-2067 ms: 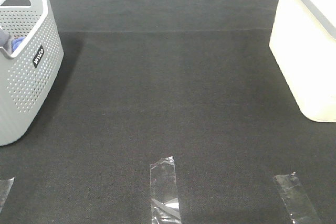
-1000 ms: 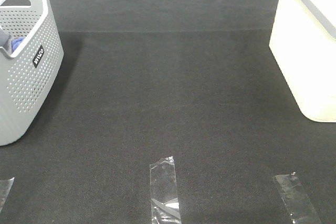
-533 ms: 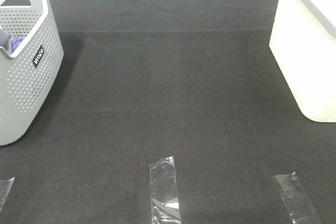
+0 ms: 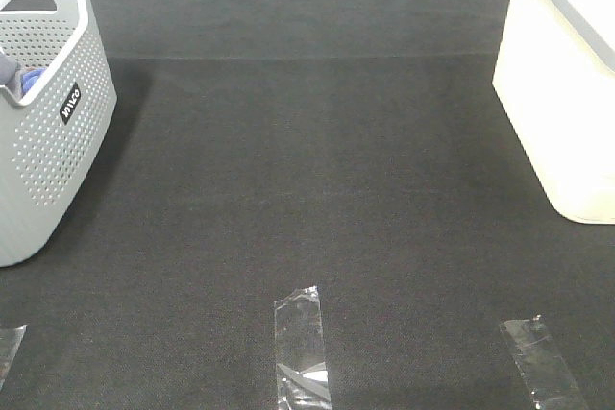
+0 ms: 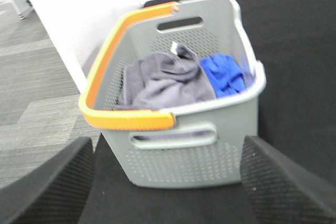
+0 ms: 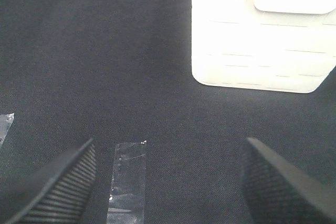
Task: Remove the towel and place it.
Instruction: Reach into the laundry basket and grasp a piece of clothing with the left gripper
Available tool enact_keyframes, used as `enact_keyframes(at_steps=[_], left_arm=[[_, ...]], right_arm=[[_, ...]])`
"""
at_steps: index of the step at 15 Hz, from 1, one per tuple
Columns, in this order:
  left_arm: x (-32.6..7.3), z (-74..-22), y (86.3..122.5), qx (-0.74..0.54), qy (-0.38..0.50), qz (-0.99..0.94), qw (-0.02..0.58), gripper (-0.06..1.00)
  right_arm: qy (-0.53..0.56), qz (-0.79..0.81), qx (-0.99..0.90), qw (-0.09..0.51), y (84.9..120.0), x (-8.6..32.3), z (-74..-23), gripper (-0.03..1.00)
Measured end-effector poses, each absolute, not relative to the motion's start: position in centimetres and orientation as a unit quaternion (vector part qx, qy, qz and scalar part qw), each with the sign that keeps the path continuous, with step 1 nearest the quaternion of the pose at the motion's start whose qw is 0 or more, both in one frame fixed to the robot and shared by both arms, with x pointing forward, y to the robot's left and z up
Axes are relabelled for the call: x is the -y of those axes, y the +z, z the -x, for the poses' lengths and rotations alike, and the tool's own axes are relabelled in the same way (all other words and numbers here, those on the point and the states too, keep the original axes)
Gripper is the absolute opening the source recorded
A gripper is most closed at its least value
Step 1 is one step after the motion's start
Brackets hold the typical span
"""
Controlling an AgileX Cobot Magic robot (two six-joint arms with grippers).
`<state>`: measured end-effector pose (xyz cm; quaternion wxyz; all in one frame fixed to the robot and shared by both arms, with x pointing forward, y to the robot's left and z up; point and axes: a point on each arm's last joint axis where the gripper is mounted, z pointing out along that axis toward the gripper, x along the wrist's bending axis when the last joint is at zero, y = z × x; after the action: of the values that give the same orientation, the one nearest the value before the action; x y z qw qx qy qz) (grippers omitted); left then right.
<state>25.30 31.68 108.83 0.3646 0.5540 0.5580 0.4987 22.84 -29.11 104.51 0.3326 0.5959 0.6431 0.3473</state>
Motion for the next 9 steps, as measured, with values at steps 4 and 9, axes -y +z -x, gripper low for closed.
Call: enact_keyframes(at_steps=[4, 9], left_arm=[[-31.6, -32.3, 109.5, -0.608, 0.444, -0.569, 0.331, 0.74], [-31.3, -43.2, 110.7, -0.676, 0.357, -0.581, 0.28, 0.74]], right_arm=[[0.347, -0.596, -0.643, 0.333, 104.5, 29.1, -22.8, 0.72], [0.347, -0.596, -0.643, 0.333, 104.5, 29.1, -22.8, 0.72]])
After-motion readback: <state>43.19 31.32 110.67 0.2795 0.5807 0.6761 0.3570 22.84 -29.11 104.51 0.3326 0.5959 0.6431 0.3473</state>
